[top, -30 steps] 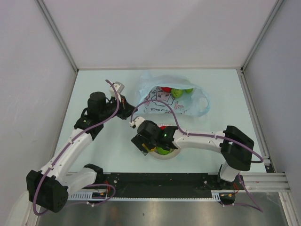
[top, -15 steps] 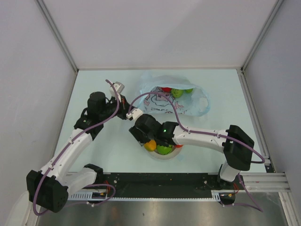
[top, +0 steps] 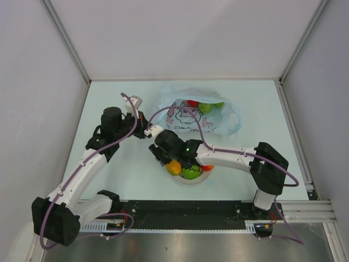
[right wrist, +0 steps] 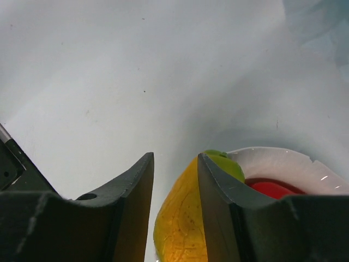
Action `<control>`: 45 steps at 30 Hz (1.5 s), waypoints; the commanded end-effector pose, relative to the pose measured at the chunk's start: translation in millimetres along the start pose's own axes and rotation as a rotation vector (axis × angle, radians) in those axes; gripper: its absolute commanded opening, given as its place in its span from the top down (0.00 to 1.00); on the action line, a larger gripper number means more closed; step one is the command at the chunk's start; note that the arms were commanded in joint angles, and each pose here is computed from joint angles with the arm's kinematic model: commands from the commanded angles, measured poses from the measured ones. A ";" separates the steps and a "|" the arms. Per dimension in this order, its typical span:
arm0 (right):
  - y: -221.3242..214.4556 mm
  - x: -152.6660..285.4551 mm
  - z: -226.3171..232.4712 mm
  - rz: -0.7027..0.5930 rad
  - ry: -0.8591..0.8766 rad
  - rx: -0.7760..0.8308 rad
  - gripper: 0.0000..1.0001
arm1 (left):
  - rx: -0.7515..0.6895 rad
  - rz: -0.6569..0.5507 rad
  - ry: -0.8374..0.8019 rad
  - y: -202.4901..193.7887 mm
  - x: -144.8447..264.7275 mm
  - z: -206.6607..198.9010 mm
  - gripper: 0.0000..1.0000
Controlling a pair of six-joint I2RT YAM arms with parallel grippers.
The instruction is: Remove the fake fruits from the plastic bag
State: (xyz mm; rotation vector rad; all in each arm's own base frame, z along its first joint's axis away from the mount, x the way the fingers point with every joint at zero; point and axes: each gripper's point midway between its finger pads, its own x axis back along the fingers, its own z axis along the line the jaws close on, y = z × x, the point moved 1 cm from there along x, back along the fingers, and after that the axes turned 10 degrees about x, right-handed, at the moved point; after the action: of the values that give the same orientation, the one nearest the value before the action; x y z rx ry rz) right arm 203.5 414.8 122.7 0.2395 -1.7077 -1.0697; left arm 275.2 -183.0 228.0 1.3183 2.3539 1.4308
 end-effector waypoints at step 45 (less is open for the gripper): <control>57.2 102.0 -148.4 -0.145 -0.114 -0.086 0.42 | -0.065 -0.010 -0.070 40.0 -9.0 -24.9 1.00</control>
State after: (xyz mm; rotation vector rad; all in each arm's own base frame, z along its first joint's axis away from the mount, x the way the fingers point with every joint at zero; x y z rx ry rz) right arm 253.7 354.5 267.1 0.4837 -1.7523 -1.2171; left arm 289.1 -195.1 246.8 1.3454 2.3210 1.3977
